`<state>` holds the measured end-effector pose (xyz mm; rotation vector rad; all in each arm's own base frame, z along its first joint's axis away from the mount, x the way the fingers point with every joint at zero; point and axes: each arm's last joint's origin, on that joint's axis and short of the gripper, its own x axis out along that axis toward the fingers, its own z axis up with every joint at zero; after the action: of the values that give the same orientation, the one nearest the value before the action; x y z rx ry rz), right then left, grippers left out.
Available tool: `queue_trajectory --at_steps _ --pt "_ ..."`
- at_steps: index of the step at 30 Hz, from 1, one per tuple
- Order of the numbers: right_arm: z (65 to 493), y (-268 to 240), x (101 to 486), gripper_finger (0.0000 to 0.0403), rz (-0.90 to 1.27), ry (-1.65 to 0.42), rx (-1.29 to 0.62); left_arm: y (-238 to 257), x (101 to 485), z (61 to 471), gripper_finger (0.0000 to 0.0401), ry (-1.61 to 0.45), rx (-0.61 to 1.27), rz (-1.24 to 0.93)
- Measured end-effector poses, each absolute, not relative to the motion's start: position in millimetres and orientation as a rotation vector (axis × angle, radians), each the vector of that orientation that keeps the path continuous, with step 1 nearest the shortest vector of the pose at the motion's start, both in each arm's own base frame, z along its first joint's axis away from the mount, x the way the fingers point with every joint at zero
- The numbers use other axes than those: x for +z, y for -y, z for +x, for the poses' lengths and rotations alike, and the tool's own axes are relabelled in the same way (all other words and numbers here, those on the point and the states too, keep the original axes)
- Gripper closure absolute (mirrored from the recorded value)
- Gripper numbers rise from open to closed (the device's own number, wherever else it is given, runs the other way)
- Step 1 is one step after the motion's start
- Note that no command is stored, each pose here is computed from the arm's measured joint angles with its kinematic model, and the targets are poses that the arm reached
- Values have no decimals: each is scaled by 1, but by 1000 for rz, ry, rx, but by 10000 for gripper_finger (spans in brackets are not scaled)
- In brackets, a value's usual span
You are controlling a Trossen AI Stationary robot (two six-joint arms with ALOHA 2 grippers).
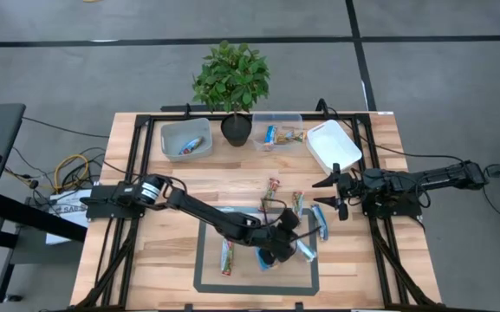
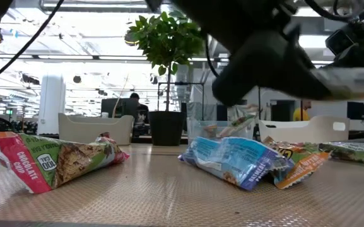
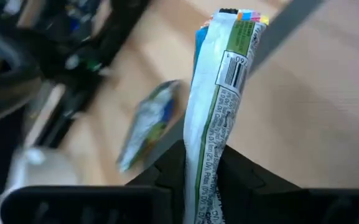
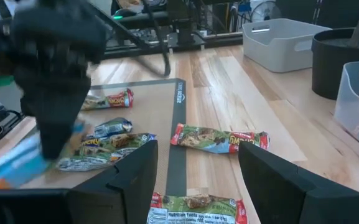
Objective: Pick and place Granola Bars by type
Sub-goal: Put the yellow granola bar into the transparent bin
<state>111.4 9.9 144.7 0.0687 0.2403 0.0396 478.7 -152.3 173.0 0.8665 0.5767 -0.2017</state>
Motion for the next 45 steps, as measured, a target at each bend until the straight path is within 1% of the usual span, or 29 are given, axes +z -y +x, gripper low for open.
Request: queue_trajectory --at_steps 3,7,15,19,24,28,32,36,40,42,45 --pt "111 -10 145 184 69 -241 39 142 190 475 340 -605 -99 833" --pt "111 -10 145 184 69 -241 40 116 213 468 349 -676 57 753" --pt "111 -10 145 184 69 -241 39 51 237 452 345 -842 305 567" --pt "111 -10 145 184 69 -241 40 12 238 450 344 -901 400 510" --pt "111 -10 145 184 69 -241 40 -41 241 451 343 -896 515 486" --pt "111 -10 145 184 69 -241 40 -80 244 452 343 -828 599 450" --pt "111 -10 145 184 69 -240 39 -110 244 450 343 -779 629 382" --pt "111 -10 145 184 69 -240 40 -125 232 452 343 -782 591 335" --pt "112 -10 145 184 69 -237 40 -132 223 456 342 -776 563 339" --pt "111 -10 145 184 69 -240 40 -135 219 463 342 -729 584 351" --pt "112 -10 145 184 69 -240 39 -140 213 461 340 -769 607 382"
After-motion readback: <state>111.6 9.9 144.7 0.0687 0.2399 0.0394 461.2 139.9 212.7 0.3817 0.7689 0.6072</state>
